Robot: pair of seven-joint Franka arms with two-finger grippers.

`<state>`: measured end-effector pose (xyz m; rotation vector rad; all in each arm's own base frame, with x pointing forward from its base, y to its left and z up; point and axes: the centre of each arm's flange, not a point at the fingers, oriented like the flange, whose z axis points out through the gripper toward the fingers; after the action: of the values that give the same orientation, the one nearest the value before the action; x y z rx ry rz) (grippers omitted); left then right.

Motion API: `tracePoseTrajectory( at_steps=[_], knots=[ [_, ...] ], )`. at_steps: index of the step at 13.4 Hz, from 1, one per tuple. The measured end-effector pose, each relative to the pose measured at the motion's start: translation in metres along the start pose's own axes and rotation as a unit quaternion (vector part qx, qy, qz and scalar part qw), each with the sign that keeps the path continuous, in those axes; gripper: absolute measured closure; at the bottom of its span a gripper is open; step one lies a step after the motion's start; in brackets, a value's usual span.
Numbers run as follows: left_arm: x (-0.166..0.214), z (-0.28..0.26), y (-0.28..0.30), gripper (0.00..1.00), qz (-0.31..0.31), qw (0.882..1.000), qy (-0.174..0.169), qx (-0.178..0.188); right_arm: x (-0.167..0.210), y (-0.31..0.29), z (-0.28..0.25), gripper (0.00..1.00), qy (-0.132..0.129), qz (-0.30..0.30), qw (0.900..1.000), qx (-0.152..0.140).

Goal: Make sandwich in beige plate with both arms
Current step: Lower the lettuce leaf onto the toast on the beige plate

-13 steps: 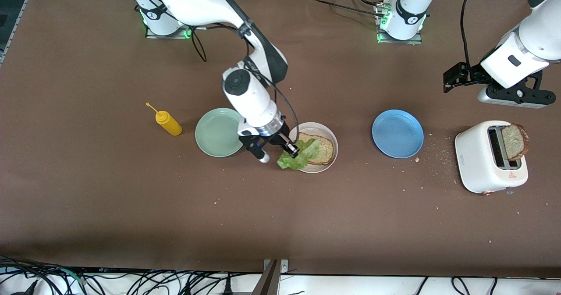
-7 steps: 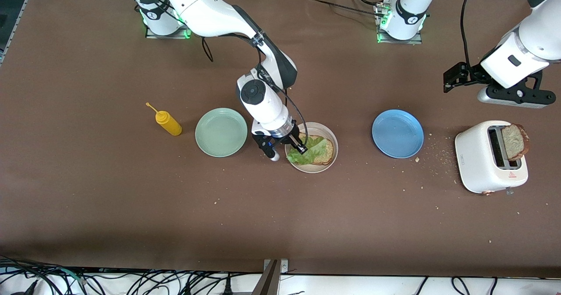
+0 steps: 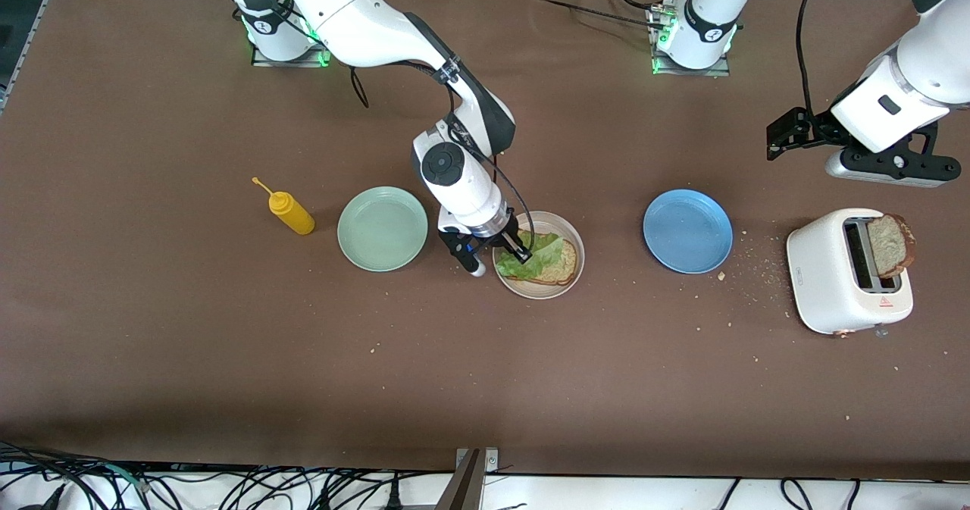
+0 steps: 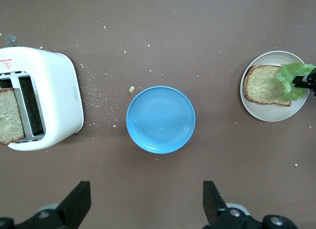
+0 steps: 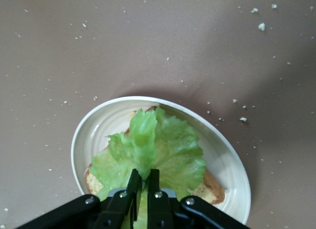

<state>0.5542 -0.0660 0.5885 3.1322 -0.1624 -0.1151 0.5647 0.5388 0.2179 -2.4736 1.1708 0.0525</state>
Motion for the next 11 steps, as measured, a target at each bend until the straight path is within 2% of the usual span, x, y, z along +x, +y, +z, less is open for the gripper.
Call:
tracePoseTrajectory(
  at_steps=[2, 3, 10, 11],
  knots=[
    [0.0, 0.0, -0.0002, 0.0, 0.0, 1.0, 0.0, 0.0, -0.0015, 0.0029, 0.0054, 0.9, 0.0, -0.001, 1.0, -0.004],
    [0.0, 0.0, -0.0004, 0.0, 0.0, 1.0, 0.0, 0.0, -0.0018, 0.0029, 0.0055, 0.83, 0.0, -0.001, 1.0, -0.004],
    [0.0, 0.0, -0.0005, 0.0, 0.0, 1.0, 0.0, 0.0, -0.0032, -0.0013, 0.0015, 0.09, -0.001, -0.002, 1.0, 0.002],
    [0.0, 0.0, -0.0005, 0.0, 0.0, 1.0, 0.0, 0.0, -0.0037, -0.0045, -0.0021, 0.06, -0.002, -0.002, 1.0, 0.004]
  ],
)
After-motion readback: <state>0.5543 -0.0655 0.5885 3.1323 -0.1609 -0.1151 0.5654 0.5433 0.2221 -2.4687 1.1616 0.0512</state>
